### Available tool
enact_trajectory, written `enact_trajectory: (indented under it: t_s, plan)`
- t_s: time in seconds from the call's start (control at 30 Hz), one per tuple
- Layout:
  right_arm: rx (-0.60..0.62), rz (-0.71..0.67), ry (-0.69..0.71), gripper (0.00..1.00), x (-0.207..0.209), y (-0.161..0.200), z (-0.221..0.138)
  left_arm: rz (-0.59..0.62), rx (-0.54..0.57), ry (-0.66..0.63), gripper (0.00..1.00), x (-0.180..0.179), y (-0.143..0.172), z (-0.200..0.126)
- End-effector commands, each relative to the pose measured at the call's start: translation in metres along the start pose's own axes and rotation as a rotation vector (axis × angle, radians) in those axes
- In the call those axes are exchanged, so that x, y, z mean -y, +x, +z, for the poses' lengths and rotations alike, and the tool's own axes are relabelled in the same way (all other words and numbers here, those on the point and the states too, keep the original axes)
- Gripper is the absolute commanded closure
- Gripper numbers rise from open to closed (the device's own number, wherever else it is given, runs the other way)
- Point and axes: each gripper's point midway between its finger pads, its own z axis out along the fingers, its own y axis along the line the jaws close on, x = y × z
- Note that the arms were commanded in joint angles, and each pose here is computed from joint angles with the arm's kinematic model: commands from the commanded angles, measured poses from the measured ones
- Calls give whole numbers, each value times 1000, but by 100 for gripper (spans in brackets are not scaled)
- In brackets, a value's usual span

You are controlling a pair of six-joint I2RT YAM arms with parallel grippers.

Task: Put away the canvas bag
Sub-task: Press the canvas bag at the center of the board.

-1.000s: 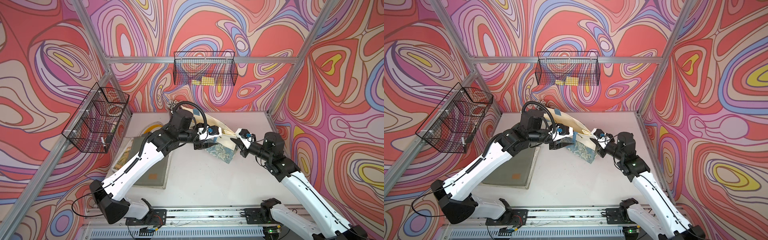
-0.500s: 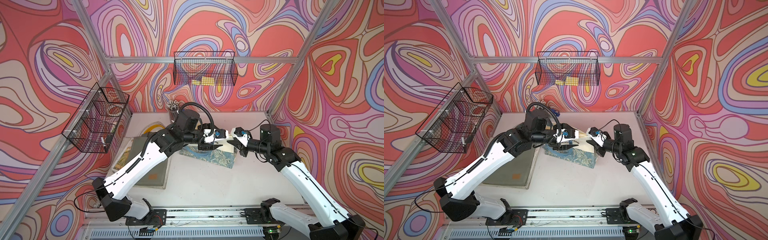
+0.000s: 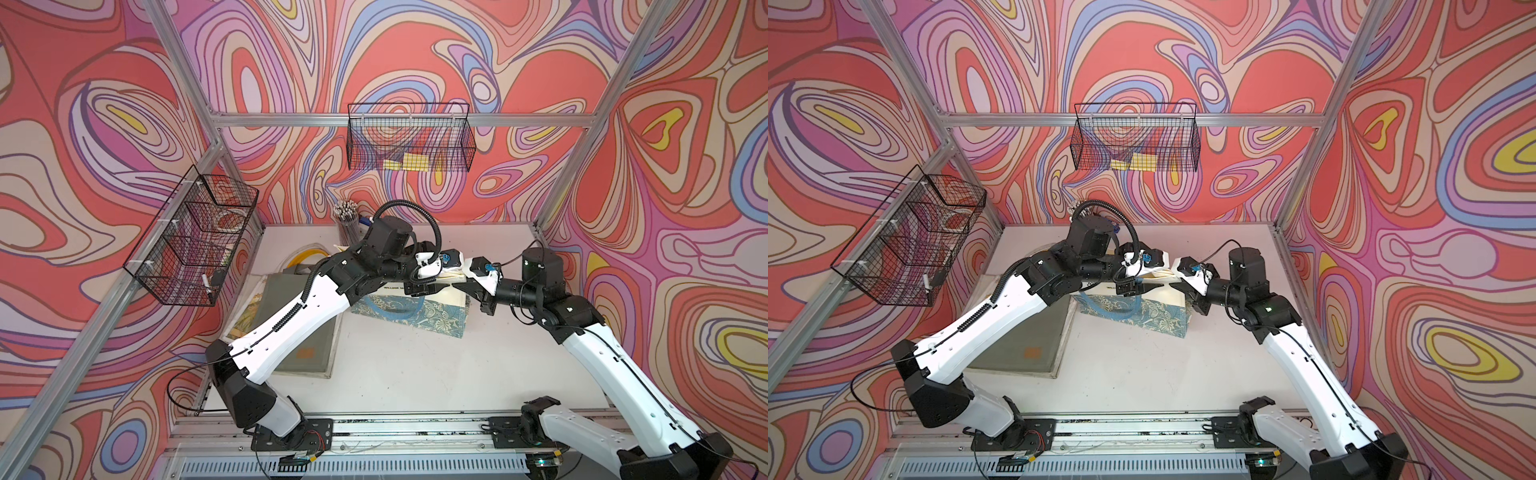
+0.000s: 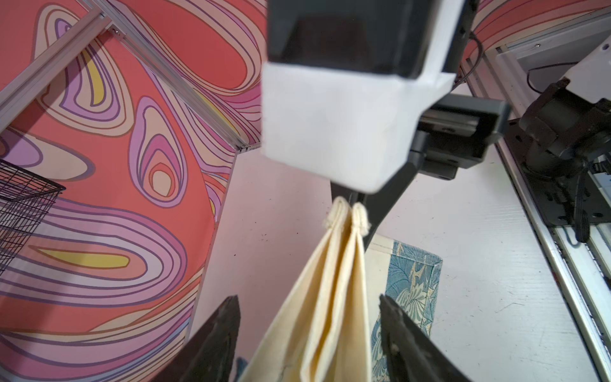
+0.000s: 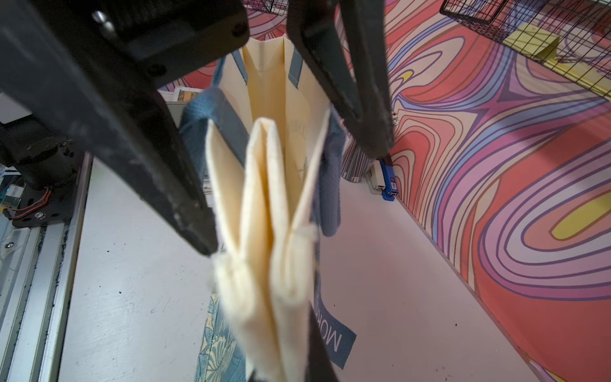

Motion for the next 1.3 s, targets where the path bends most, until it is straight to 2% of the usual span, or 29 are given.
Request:
enact_trajectory:
  t_s: [0.0,0.07,0.2,0.27,0.3,0.37,0.5,0.57,0.63,0.77,0.93,1.13,1.27]
  plan:
    - [96,-78,11,100,0,-32,-12,-1,-15,4,36,-2,-3,-2]
    - [103,-84,18,100,1,-34,-13,8,-32,11,48,0,1,-1]
    - [111,-83,24,100,2,-36,-13,21,-33,-5,84,-3,1,-1]
    - [123,-79,28,100,3,-38,-13,22,-35,-5,97,-4,2,0]
    - [131,-74,30,100,3,-39,-13,22,-37,-5,100,-4,2,1]
    - [141,-54,34,99,4,-38,-12,51,-34,0,100,-4,1,3]
    - [141,22,25,72,0,-25,-5,68,22,-36,100,-11,-14,-5]
    - [157,68,13,64,-4,-18,-2,72,62,-64,100,-18,-23,-12]
    - [172,133,22,55,-6,-9,1,9,113,-47,100,-21,-31,-19]
    - [205,237,53,51,-14,4,-3,-28,190,-33,100,-22,-38,-29]
    - [207,243,113,47,-22,18,-14,-34,313,2,100,-21,-47,-48]
    - [148,317,28,48,-35,32,-5,-29,383,-38,100,-36,-52,-66]
    - [120,343,35,50,-34,41,-1,-33,442,-76,100,-47,-57,-81]
